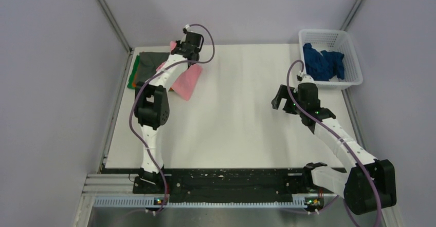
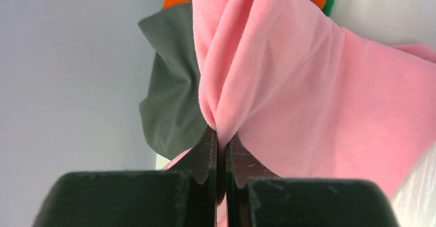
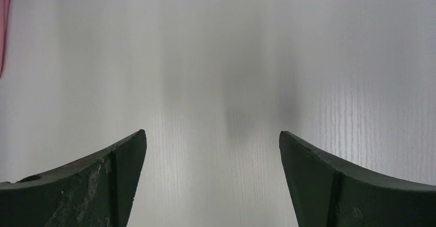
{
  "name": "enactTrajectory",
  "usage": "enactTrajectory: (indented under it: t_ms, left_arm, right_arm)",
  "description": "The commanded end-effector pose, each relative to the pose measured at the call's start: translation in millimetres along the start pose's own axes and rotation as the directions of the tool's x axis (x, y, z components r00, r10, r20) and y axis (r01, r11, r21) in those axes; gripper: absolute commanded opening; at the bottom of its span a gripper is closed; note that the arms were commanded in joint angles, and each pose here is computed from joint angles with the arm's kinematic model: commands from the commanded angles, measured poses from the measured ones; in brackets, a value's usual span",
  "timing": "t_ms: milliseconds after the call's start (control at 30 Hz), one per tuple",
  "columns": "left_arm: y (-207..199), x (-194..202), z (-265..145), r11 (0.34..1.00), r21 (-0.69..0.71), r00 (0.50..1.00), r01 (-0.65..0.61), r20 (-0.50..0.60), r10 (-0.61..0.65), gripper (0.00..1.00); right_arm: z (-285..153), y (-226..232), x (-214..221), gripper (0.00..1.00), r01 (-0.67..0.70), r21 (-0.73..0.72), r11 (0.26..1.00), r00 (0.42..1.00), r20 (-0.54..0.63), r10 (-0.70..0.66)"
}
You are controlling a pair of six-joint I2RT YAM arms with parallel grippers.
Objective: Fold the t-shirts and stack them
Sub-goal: Put the neatly folded tshirt into the corner of the board with the left arm
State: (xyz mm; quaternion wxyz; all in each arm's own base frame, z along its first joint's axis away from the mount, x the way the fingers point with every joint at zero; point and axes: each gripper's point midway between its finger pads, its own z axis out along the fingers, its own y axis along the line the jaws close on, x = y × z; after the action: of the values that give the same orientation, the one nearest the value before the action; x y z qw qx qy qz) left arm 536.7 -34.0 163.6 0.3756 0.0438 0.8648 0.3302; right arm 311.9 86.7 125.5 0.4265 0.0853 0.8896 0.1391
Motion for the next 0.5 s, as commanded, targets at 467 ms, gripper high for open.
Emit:
enactTrajectory:
  t_ms: [467]
  left_arm:
    - [106, -95, -67, 0.966, -0.01, 0.936, 0.26, 0.249, -0.25, 0.0]
  right_arm:
    - [2, -6, -13, 0.99, -0.001, 0.031, 1.0, 0.998, 0.059, -0.001]
